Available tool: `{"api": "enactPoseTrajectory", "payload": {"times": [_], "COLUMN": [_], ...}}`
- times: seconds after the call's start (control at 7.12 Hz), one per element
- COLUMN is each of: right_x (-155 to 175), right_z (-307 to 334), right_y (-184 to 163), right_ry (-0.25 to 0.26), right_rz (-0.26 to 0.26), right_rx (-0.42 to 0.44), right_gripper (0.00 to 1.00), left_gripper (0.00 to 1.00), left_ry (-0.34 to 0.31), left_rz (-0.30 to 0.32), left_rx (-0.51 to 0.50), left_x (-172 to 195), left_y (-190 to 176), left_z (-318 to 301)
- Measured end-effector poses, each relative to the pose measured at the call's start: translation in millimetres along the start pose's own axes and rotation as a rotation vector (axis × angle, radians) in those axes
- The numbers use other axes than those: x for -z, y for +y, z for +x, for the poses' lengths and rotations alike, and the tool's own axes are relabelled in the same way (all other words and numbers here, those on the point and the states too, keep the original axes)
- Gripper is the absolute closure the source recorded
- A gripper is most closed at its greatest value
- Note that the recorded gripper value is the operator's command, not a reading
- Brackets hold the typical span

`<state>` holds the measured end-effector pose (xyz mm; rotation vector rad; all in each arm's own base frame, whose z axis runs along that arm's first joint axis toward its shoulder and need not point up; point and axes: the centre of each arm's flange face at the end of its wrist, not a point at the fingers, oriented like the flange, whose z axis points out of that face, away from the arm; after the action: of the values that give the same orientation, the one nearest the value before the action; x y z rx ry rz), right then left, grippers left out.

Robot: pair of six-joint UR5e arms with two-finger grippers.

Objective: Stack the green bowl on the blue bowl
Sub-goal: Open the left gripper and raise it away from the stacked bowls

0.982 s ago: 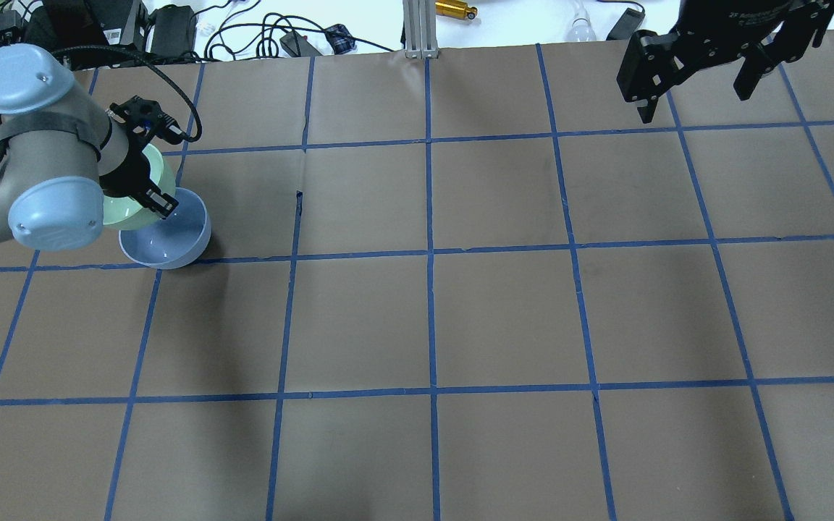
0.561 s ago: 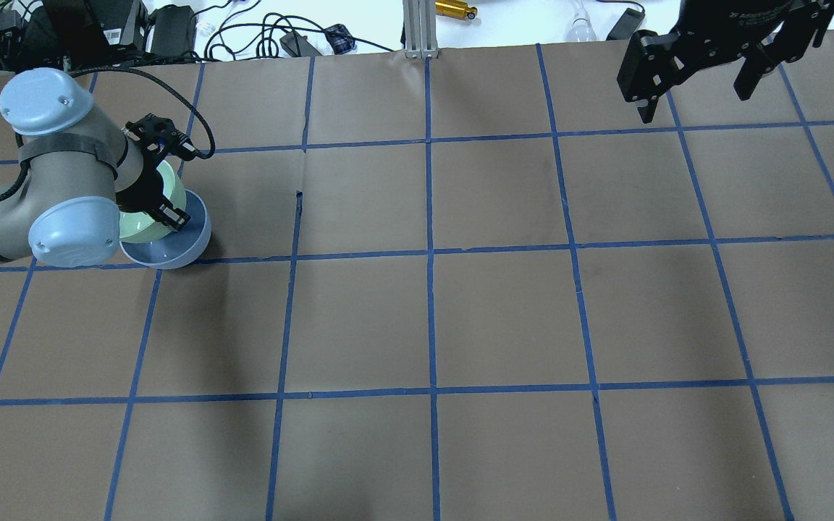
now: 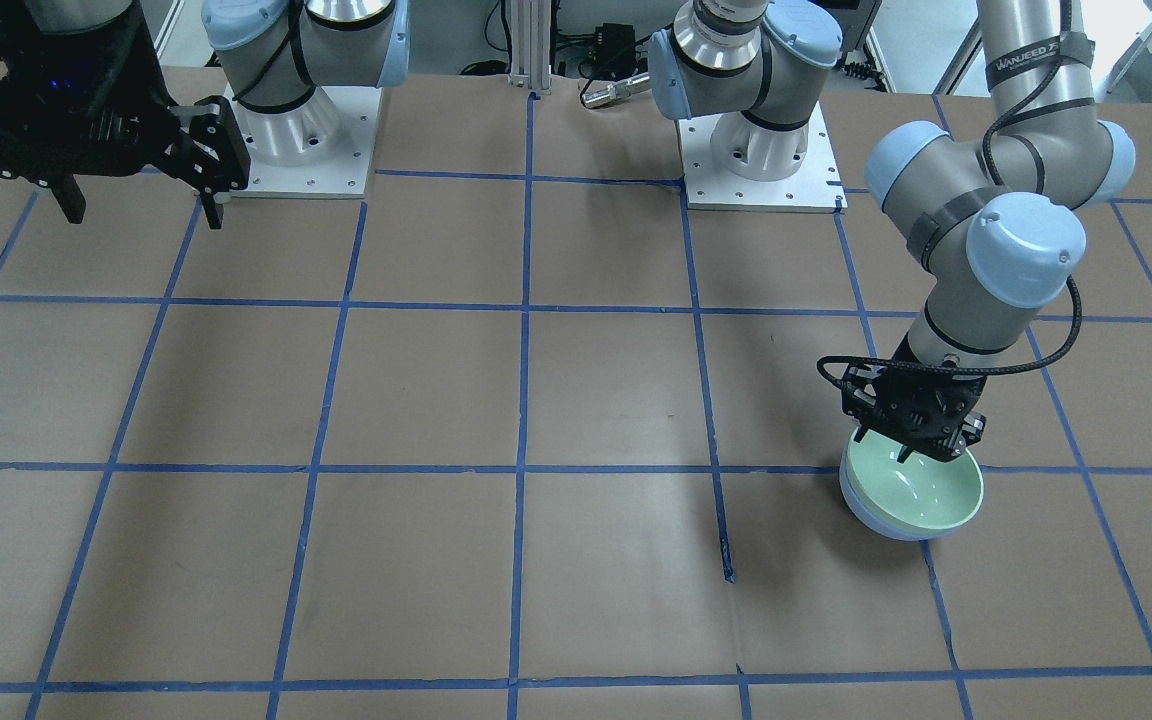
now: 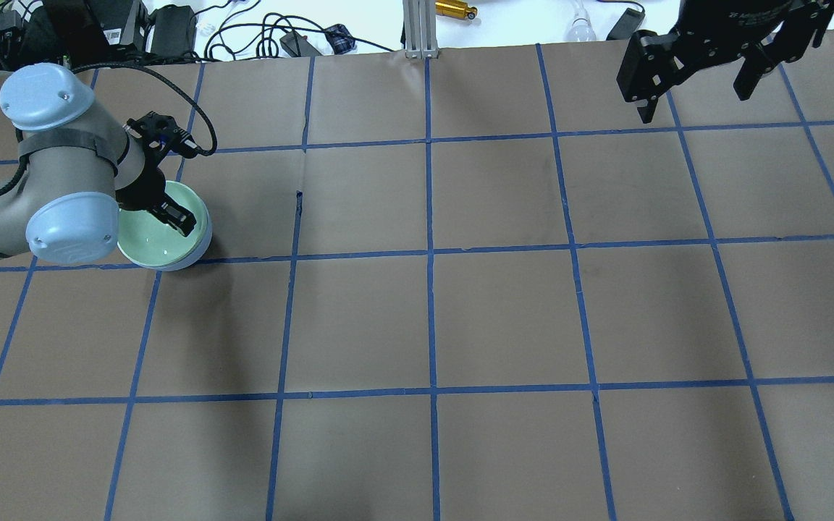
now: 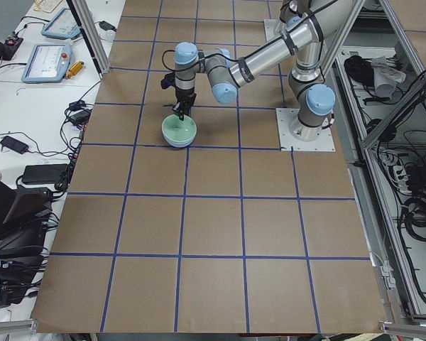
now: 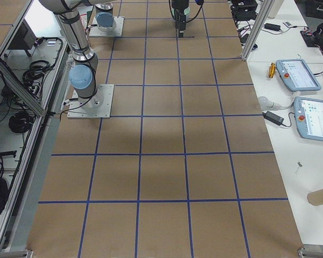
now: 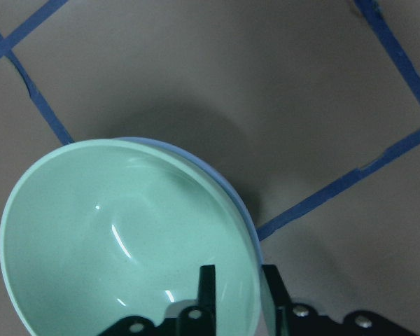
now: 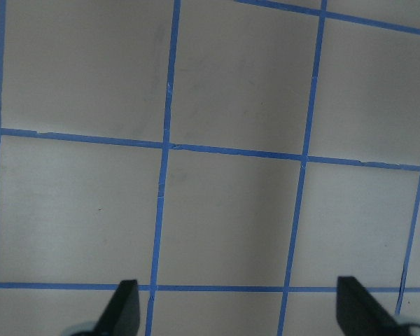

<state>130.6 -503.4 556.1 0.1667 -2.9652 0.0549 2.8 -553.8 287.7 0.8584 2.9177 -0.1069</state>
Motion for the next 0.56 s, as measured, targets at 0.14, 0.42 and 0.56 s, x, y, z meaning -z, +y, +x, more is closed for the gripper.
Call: {"api": "enactPoseTrajectory", "payload": {"times": [0.14, 0.42, 0.56], "right_x": [0.0, 0.0, 0.0], "right_z": [0.1, 0.0, -0.1], "right_y": [0.0, 0.0, 0.0], "right_ry": [0.0, 0.0, 0.0], "right_rz": [0.0, 0.0, 0.0], "right_rx": [0.0, 0.0, 0.0], "right_gripper": [0.0, 0.0, 0.0], "left_gripper": [0.0, 0.0, 0.0], "left_ry": [0.003, 0.026, 0.045], "left_rz": [0.002, -0.022, -0.053], "left_rx": [0.03, 0.179, 0.268], "left_x": [20.1, 79.1, 108.9], "left_y": [-11.0, -34.5, -39.0], "left_z": [3.2, 13.6, 19.4]}}
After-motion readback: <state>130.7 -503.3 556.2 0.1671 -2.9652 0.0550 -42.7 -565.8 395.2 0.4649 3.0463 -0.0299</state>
